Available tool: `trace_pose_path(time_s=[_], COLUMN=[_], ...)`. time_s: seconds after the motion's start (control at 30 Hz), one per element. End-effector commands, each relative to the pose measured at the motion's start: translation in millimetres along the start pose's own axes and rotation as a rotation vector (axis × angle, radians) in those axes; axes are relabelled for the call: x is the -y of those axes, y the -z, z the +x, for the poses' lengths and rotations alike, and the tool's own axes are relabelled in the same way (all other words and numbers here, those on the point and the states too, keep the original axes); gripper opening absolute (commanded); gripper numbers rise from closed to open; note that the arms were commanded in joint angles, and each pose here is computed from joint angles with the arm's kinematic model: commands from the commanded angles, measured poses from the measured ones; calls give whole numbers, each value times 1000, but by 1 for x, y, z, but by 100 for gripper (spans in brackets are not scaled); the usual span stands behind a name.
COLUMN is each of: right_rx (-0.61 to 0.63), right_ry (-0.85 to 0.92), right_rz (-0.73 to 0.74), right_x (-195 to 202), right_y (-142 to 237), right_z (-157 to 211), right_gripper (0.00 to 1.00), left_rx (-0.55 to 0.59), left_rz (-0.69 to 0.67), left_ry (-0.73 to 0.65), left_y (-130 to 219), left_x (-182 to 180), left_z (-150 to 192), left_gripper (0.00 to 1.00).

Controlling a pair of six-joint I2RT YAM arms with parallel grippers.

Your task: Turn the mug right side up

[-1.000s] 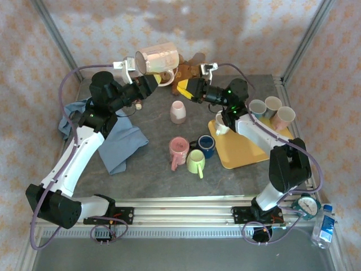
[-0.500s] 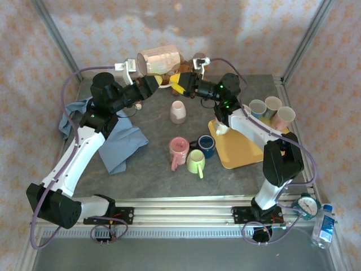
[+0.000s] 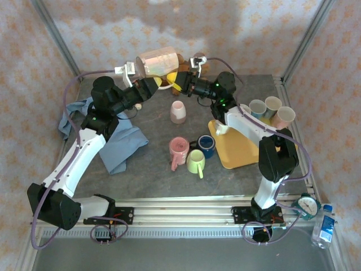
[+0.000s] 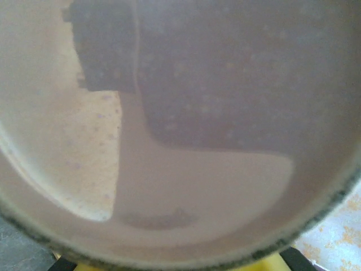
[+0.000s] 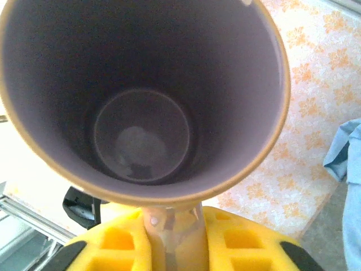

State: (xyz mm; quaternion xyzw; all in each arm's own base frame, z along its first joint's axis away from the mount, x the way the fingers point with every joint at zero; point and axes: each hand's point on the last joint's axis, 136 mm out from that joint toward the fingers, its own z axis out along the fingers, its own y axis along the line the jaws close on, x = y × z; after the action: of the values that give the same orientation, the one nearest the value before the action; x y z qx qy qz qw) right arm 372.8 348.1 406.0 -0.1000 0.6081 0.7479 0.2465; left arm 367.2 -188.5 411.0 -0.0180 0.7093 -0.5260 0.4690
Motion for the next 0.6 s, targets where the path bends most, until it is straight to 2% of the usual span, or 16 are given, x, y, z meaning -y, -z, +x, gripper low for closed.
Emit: trace_pose_path(time_s=[0.0, 0.07, 0.1, 0.13, 0.17, 0.2, 0.27, 0.37, 0.57], right_rx=[39, 39, 38, 37, 39, 44, 55, 85, 148], right_ry=[108, 133, 145, 168, 181, 198, 228, 257, 315], right_rz=[-49, -13, 12, 29, 49, 69, 106, 139, 277], right_x=[-37, -34, -32, -32, -30, -29, -27, -28, -25], right_y=[-2, 0, 1, 3, 4, 6, 9, 14, 33], right_z=[-13, -11, -10, -8, -8, -7, -8, -10, -15], right_gripper=[6, 2, 0, 0, 0, 0, 0, 0, 0], left_rx=[47, 30, 21, 17, 14, 11, 9, 3, -42], left_rz=[84, 45, 26, 17, 10, 3, -18, -63, -159], left_ry=[-126, -123, -122, -121, -120, -120, -124, -144, -203], left_y=[17, 16, 16, 15, 16, 16, 17, 21, 30], left_x=[34, 24, 19, 17, 15, 13, 9, 3, -13], left_z=[-11, -6, -4, -3, -2, 0, 1, 2, 11], left_gripper=[0, 0, 7, 18, 36, 49, 59, 67, 72])
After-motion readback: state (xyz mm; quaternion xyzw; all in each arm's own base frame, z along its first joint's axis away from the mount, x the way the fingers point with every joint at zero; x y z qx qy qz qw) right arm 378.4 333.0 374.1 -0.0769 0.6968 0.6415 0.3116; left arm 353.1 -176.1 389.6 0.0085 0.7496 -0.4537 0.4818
